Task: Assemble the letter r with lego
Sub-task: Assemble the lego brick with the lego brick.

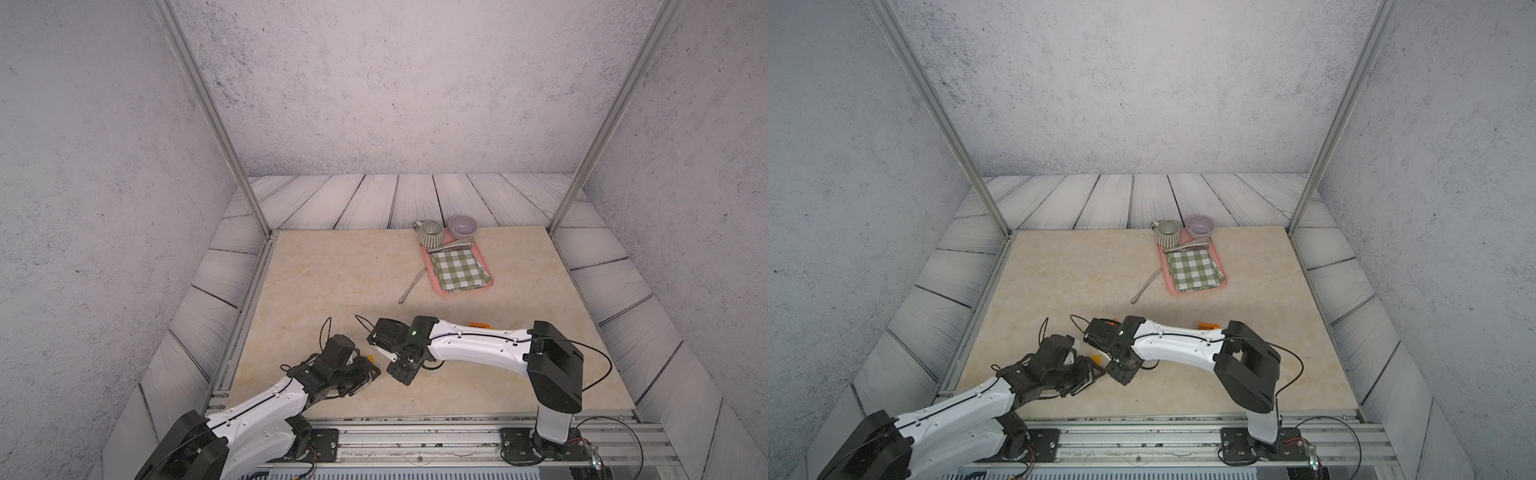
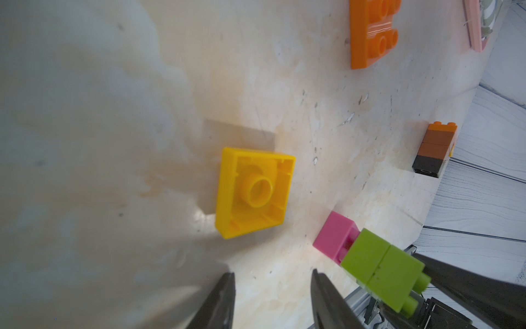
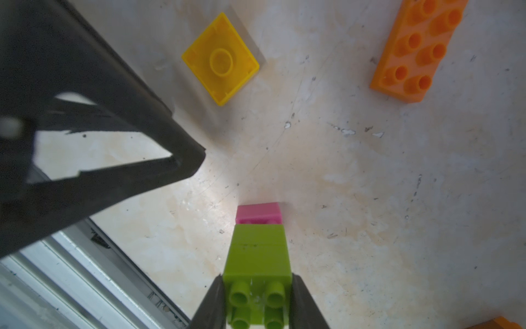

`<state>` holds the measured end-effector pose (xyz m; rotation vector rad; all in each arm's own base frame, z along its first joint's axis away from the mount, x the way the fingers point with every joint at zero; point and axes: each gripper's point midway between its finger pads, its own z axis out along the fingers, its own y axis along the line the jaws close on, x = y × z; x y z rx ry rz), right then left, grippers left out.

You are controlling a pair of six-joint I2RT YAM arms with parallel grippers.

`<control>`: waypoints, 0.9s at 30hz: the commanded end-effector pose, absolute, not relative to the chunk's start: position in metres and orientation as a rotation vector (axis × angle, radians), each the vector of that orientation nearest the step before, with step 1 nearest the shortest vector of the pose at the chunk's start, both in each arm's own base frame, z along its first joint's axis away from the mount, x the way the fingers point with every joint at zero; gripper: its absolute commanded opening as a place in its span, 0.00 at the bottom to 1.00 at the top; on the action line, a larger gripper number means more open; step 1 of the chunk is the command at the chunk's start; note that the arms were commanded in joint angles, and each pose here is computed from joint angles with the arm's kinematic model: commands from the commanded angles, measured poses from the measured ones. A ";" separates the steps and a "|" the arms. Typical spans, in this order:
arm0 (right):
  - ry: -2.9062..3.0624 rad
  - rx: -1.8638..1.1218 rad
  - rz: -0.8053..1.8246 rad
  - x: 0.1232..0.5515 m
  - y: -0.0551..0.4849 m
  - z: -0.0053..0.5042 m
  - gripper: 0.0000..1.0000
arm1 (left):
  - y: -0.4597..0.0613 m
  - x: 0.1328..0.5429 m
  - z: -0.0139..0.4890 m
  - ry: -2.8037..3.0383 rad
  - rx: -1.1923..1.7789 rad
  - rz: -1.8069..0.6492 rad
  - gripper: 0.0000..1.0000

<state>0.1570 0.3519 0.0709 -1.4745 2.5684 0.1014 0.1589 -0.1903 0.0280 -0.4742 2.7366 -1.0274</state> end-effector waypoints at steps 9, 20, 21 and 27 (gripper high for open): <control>2.690 -1.591 0.058 0.138 0.335 0.037 0.00 | -0.184 0.159 0.025 2.736 -0.490 -0.995 0.47; 2.929 -1.605 -0.116 0.117 0.297 -0.030 0.00 | -0.174 0.162 0.033 2.696 -0.497 -0.960 0.46; 2.927 -1.608 -0.159 0.117 0.293 -0.034 0.00 | -0.173 0.163 0.035 2.689 -0.501 -0.958 0.46; 2.940 -1.611 -0.292 0.116 0.276 -0.055 0.00 | -0.164 0.166 0.043 2.647 -0.502 -0.953 0.46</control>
